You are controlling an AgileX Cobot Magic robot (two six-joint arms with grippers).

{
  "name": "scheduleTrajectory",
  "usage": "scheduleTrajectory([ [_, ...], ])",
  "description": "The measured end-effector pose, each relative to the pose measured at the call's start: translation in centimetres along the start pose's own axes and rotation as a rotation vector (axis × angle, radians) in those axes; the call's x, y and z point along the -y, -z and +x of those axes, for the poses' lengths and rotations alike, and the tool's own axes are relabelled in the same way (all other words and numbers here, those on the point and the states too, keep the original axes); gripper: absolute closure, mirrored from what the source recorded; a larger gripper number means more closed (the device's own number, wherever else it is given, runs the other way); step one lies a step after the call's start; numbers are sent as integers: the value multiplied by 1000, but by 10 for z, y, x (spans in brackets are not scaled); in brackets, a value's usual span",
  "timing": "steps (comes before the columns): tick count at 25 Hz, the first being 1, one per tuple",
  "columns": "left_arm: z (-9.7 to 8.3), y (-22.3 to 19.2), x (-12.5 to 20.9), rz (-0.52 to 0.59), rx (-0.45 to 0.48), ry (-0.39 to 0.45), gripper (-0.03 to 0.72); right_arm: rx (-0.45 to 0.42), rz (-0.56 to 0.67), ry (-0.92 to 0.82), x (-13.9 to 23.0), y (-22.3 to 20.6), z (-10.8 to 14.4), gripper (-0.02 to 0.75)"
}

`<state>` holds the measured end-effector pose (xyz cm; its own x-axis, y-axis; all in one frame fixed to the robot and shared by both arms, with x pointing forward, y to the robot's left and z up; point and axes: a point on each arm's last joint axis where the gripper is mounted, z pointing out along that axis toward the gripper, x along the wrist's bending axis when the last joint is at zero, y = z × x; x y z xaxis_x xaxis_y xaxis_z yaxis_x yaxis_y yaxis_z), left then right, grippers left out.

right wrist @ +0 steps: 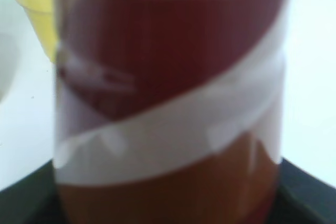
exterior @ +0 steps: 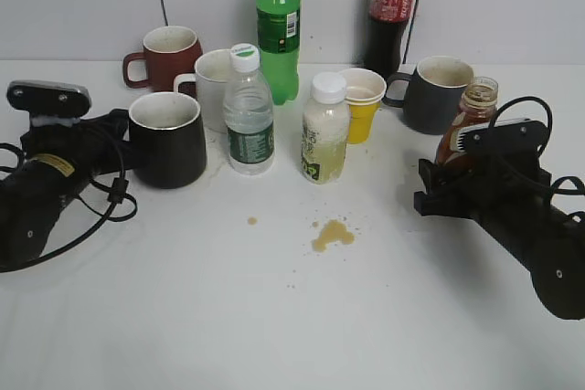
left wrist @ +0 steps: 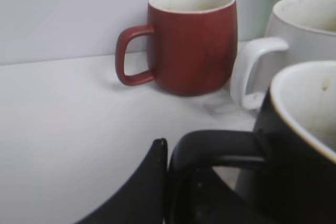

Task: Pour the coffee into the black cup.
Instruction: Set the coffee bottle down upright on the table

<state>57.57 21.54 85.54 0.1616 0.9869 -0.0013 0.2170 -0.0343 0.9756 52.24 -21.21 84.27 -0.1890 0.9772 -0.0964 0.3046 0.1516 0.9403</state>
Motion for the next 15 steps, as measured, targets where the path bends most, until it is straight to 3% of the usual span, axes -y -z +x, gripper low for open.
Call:
scheduleTrajectory([
  [9, 0, 0, 4, 7, 4, -4, 632, 0, 0, 0, 0, 0, 0, 234],
  [15, 1, 7, 8, 3, 2, 8, 496, -3, 0, 0, 0, 0, 0, 234],
])
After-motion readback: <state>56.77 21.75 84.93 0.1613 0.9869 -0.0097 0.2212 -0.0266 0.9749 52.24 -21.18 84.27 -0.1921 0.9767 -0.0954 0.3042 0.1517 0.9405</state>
